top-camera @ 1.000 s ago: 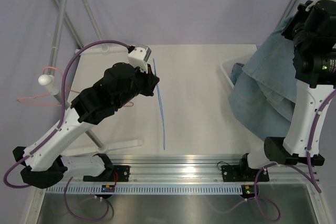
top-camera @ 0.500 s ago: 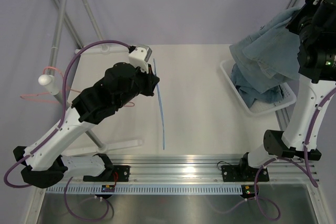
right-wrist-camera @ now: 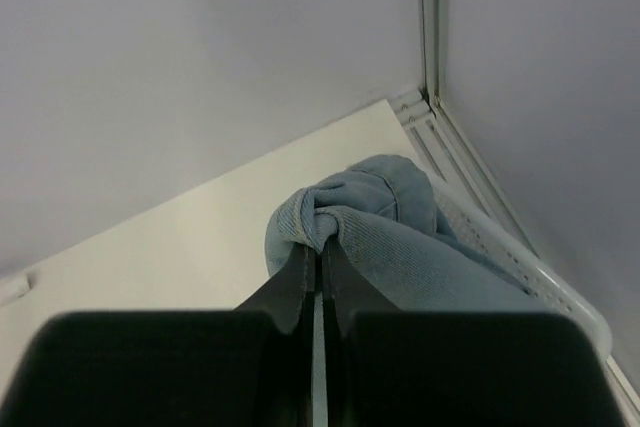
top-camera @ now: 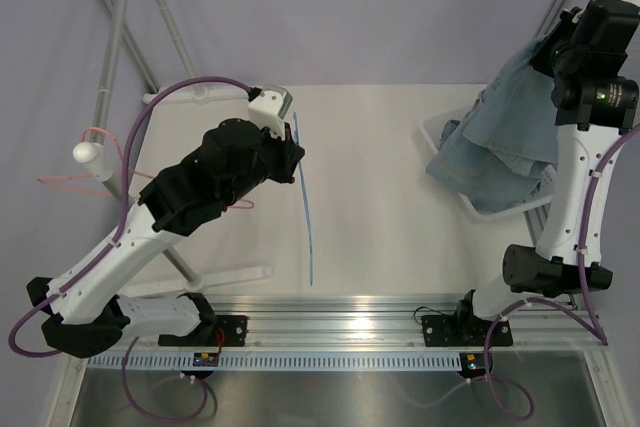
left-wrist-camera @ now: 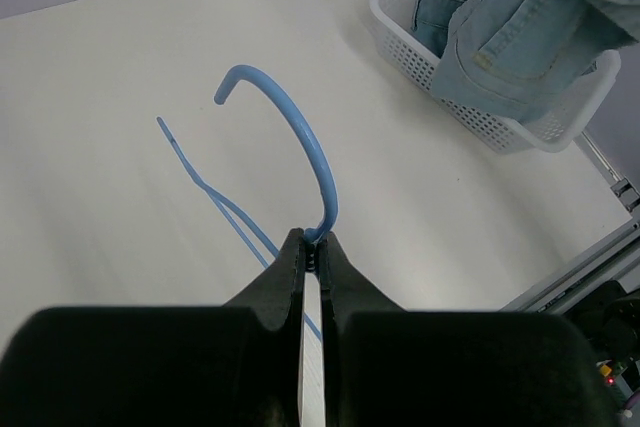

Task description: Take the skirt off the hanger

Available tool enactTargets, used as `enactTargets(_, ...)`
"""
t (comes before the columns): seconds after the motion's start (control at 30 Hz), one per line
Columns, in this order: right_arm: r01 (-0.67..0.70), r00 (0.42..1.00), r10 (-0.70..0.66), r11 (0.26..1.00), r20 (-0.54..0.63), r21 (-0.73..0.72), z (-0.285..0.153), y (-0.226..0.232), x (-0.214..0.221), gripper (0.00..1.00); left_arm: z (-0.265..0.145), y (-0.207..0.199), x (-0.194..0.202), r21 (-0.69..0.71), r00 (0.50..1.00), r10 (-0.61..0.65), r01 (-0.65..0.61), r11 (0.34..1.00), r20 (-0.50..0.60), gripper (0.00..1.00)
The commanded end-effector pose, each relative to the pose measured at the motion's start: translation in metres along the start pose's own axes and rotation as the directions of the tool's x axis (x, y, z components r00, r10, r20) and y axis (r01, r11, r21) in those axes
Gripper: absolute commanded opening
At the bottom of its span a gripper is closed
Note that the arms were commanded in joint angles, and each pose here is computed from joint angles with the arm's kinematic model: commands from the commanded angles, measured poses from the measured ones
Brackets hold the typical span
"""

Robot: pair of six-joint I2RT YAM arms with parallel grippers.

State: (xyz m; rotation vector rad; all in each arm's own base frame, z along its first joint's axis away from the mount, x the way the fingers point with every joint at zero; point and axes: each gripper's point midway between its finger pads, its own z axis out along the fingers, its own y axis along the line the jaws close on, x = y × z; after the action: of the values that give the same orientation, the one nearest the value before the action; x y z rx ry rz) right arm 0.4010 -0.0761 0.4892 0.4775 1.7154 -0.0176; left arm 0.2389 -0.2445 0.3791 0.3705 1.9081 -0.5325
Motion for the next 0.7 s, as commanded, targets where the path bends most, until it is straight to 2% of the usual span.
enactTargets(0.0, -0.018, 0.99, 0.019, 1.0, 0.137, -0.01, -0.012, -0.001, -0.027, 0.0, 0.005, -0.002, -0.002, 0.005, 1.0, 0.013, -0.013, 1.0, 0.012, 0.0)
enactTargets(0.07, -0.01, 0.995, 0.007, 1.0, 0.101, 0.022, -0.005, -0.011, -0.009, 0.0, 0.006, -0.003, -0.001, 0.008, 1.0, 0.013, -0.013, 1.0, 0.01, 0.0)
enactTargets(0.2, -0.02, 0.996, 0.014, 0.997, 0.093, 0.068, -0.001, -0.027, 0.0, 0.0, 0.007, -0.003, 0.0, 0.01, 1.0, 0.016, -0.016, 1.0, 0.005, 0.0)
enactTargets(0.3, -0.034, 0.993, 0.021, 0.993, 0.116, 0.113, -0.008, -0.038, -0.01, 0.0, 0.006, -0.003, 0.0, 0.008, 1.0, 0.016, -0.016, 1.0, 0.005, 0.0)
enactTargets(0.47, -0.067, 0.976, 0.011, 0.966, 0.218, 0.25, -0.03, -0.066, -0.045, 0.0, 0.005, -0.002, 0.0, 0.007, 1.0, 0.017, -0.017, 1.0, 0.006, 0.0)
enactTargets(0.53, -0.049, 0.977, -0.017, 0.953, 0.214, 0.298, -0.03, -0.076, -0.049, 0.0, 0.006, -0.002, 0.003, 0.004, 1.0, 0.019, -0.019, 1.0, -0.001, 0.0)
enactTargets(0.67, -0.044, 0.968, -0.037, 0.949, 0.247, 0.314, -0.029, -0.081, -0.066, 0.0, 0.007, -0.003, 0.005, 0.011, 1.0, 0.013, -0.013, 1.0, -0.01, 0.0)
